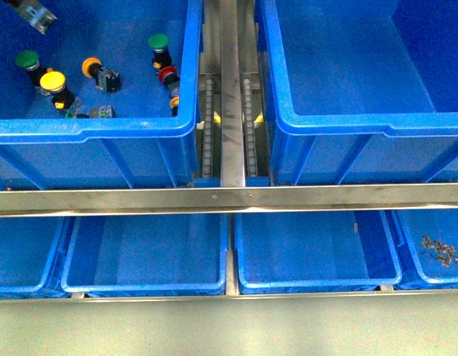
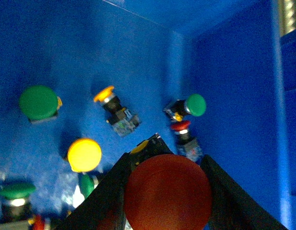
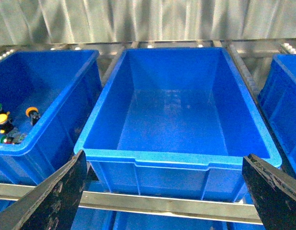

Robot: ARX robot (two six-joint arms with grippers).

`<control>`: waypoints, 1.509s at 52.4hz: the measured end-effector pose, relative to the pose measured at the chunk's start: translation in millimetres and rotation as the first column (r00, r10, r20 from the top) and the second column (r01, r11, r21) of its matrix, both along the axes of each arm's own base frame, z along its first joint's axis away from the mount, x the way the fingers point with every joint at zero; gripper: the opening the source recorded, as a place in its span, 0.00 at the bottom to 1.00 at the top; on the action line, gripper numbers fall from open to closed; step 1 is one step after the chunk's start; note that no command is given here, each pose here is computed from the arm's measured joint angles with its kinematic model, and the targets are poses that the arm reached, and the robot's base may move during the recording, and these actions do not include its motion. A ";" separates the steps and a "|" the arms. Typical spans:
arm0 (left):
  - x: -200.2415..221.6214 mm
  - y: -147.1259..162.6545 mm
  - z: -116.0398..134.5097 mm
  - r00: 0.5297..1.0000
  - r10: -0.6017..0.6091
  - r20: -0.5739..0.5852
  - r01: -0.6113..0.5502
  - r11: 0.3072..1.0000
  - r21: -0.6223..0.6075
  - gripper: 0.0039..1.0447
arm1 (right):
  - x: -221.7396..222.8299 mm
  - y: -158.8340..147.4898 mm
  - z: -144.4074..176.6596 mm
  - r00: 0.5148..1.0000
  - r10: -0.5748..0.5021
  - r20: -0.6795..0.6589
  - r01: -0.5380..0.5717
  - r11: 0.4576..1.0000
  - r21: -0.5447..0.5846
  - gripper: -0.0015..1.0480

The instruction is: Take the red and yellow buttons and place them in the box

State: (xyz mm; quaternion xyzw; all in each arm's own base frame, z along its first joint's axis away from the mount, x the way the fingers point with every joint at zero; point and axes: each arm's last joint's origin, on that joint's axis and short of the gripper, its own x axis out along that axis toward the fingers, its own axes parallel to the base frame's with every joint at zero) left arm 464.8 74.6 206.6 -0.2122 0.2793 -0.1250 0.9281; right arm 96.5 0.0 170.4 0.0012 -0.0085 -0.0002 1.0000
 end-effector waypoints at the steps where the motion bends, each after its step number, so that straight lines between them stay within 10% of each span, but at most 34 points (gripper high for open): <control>1: -4.6 2.3 2.7 1.000 0.005 -0.008 -0.005 0.999 -0.033 0.33 | 0.0 0.0 0.0 1.000 0.000 0.000 0.000 1.000 0.000 0.94; 19: -74.1 -68.5 14.7 0.977 -0.054 -0.205 -0.043 0.898 -0.439 0.33 | 0.0 0.0 0.0 1.000 0.000 0.000 0.000 1.000 0.000 0.94; 45: -85.2 -255.2 31.4 0.914 -0.352 -0.200 0.201 0.824 -0.530 0.33 | 0.0 0.0 0.0 1.000 0.000 0.000 0.000 1.000 0.000 0.94; 59: -91.4 -284.3 16.8 0.899 -0.367 -0.238 0.207 0.836 -0.508 0.33 | 0.1 -0.1 0.0 1.000 -0.005 -0.003 0.005 1.000 0.000 0.94; 63: -89.3 -287.0 13.8 0.900 -0.362 -0.244 0.203 0.840 -0.503 0.33 | 5.5 3.5 -1.9 0.935 -0.126 -0.330 0.143 0.989 0.025 0.94; 79: -90.5 -290.8 16.1 0.898 -0.371 -0.238 0.222 0.847 -0.483 0.33 | 75.5 33.8 3.6 0.932 0.159 -0.325 -0.193 0.978 -0.076 0.94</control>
